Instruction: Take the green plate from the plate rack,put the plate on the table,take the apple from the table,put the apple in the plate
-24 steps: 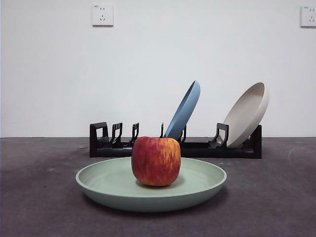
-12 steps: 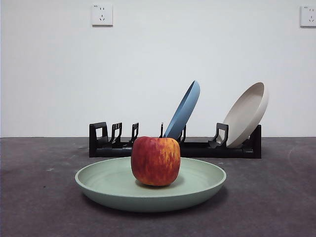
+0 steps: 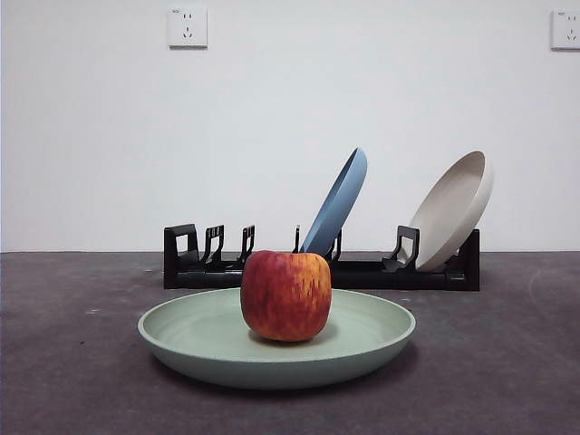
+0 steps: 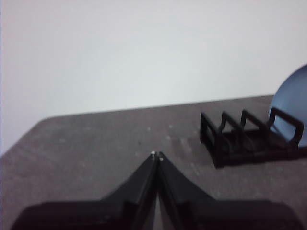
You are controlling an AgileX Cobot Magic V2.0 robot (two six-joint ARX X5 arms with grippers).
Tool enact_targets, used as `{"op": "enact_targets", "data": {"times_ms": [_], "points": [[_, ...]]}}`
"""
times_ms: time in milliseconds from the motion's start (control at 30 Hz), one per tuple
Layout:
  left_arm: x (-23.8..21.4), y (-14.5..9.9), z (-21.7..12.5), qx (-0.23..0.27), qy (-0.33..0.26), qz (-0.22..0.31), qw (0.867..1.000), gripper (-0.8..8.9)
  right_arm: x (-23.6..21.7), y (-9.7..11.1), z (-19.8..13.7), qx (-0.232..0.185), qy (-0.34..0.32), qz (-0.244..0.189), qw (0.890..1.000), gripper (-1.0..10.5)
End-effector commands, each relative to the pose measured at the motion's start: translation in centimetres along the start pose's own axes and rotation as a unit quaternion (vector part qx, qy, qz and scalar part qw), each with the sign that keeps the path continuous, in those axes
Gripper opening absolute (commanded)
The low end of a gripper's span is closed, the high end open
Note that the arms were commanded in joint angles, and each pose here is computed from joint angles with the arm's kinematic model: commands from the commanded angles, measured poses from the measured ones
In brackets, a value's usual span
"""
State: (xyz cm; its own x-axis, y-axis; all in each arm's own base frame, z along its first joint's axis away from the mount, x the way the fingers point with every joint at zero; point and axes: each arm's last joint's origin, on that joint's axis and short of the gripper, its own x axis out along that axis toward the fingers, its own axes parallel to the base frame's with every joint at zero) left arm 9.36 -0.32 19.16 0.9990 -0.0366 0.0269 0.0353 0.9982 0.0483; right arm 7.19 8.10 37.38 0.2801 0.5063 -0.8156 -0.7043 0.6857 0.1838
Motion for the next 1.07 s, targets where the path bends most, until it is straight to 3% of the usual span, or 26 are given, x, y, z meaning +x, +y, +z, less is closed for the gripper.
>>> {"op": "enact_targets", "data": {"times_ms": [33,467,633,1067], "points": [[0.1,0.0,-1.3,-0.011,0.013,0.003,1.0,-0.03,0.0,0.0,-0.2,0.003,0.008,0.0,1.0,0.0],[0.0,-0.2,-4.4,-0.017,0.118,-0.003,0.993,-0.03,0.0,0.0,-0.2,0.003,0.008,0.0,1.0,0.0],[0.0,-0.2,-4.4,-0.052,0.116,0.001,0.992,-0.03,0.0,0.0,-0.2,0.003,0.008,0.0,1.0,0.0],[0.0,-0.2,-4.4,-0.053,0.116,0.001,0.992,-0.03,0.0,0.0,-0.2,0.003,0.008,0.0,1.0,0.0]]}}
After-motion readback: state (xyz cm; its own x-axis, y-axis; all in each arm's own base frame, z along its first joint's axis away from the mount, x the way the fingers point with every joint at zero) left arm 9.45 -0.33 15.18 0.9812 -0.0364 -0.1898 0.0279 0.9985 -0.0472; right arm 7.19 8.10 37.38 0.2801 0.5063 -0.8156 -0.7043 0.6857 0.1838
